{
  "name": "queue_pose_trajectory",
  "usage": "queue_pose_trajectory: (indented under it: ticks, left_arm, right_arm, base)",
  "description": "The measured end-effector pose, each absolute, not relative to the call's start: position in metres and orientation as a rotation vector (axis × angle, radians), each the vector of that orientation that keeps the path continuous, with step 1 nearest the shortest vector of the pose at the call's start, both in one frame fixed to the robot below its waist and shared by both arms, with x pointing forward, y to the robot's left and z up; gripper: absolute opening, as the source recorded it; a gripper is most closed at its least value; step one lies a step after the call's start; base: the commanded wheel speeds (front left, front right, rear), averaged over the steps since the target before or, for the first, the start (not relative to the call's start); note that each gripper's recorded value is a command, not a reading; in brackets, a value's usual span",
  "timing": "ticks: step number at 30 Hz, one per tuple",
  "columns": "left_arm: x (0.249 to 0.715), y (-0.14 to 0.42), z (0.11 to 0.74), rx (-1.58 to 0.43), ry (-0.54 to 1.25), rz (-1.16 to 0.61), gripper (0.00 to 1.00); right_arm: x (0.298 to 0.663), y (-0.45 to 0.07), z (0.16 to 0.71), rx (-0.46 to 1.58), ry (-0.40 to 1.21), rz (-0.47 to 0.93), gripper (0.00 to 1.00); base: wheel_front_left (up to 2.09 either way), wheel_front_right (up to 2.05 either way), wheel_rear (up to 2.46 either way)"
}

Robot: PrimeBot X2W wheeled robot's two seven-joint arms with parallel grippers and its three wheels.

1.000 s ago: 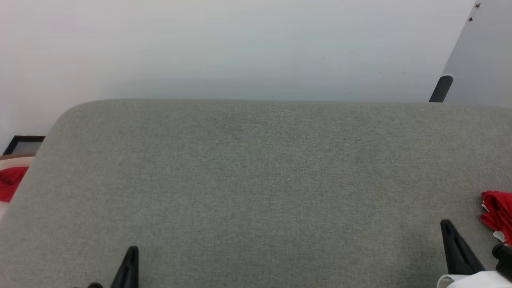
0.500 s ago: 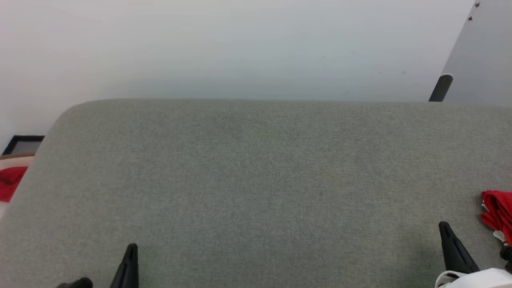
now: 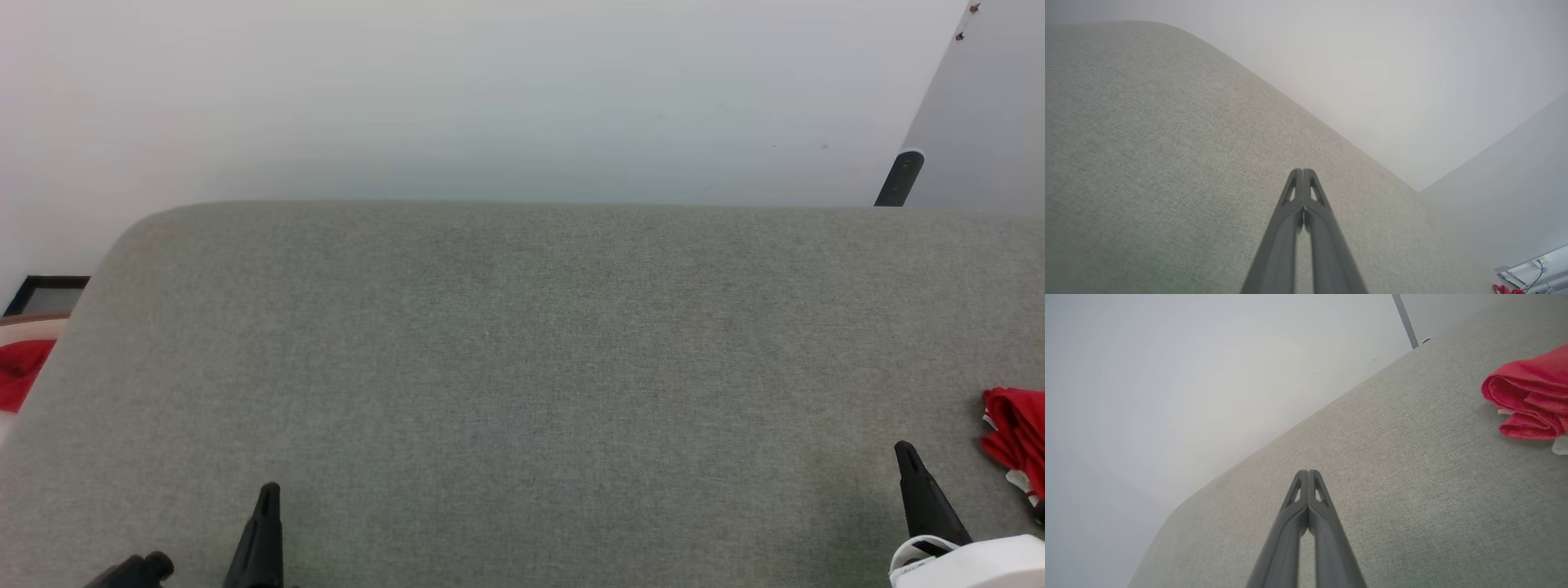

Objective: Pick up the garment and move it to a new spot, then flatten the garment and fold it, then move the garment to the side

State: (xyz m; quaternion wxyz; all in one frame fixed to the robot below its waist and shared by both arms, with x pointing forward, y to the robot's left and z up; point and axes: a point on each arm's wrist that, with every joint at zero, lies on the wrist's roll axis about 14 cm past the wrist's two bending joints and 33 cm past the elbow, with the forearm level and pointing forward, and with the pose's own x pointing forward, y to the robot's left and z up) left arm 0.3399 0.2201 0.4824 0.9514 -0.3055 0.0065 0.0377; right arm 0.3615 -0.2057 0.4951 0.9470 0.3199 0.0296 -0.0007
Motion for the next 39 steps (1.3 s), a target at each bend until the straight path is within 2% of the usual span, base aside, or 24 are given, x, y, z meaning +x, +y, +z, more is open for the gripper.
queue_pose_trajectory:
  ticks: [39]
  left_arm:
    - [0.363, 0.213, 0.487, -1.099, 0.022, 0.083, 0.00]
  right_arm:
    - [0.374, -0.204, 0.497, 1.113, 0.047, -0.021, 0.00]
  base:
    - [0.00, 0.00, 0.00]
